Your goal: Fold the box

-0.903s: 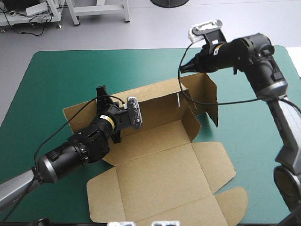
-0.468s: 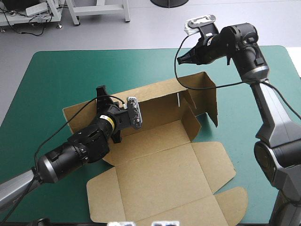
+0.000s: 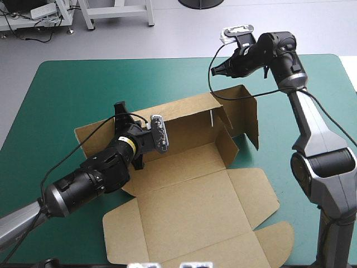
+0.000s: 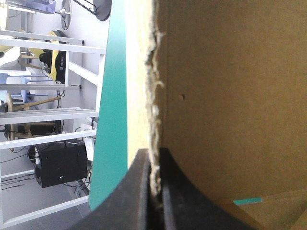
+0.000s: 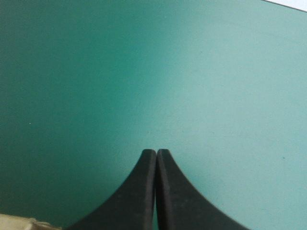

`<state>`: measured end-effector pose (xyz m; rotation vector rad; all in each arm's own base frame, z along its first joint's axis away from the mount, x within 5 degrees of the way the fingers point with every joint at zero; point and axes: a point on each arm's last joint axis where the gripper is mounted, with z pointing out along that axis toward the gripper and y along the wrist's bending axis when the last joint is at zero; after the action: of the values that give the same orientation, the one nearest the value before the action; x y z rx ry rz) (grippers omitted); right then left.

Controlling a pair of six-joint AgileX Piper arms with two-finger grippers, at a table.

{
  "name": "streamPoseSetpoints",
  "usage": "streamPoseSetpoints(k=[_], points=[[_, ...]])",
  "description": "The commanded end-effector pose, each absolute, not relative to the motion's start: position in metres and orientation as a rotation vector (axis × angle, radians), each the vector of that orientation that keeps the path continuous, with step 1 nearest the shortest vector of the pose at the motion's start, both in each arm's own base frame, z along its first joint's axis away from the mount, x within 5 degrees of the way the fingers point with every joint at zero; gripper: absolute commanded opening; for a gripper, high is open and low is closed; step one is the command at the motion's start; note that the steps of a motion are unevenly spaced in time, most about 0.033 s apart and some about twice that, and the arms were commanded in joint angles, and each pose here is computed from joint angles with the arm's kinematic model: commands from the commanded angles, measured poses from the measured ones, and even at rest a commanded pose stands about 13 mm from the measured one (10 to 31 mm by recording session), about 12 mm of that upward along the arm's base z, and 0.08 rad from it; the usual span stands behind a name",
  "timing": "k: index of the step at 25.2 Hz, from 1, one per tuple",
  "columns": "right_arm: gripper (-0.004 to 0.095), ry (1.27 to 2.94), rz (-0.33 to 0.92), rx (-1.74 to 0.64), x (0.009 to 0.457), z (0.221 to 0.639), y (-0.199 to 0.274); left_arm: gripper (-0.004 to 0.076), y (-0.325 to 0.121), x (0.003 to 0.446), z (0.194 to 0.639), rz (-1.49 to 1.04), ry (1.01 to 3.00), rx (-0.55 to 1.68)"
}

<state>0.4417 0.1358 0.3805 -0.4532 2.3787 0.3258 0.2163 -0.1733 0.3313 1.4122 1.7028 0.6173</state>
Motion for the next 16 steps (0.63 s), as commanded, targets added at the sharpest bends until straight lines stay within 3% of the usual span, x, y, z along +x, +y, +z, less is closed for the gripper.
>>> streamPoseSetpoints(k=[1,16], points=[[-0.0006,2.269,0.357,-0.447,0.437,0.406,0.133,-0.0006,-0.175,0.212,0.342,0.544,1.685,1.366],[-0.0005,2.463,0.359,-0.484,0.419,0.388,0.129,-0.0006,-0.176,0.212,0.343,0.538,1.678,1.366]])
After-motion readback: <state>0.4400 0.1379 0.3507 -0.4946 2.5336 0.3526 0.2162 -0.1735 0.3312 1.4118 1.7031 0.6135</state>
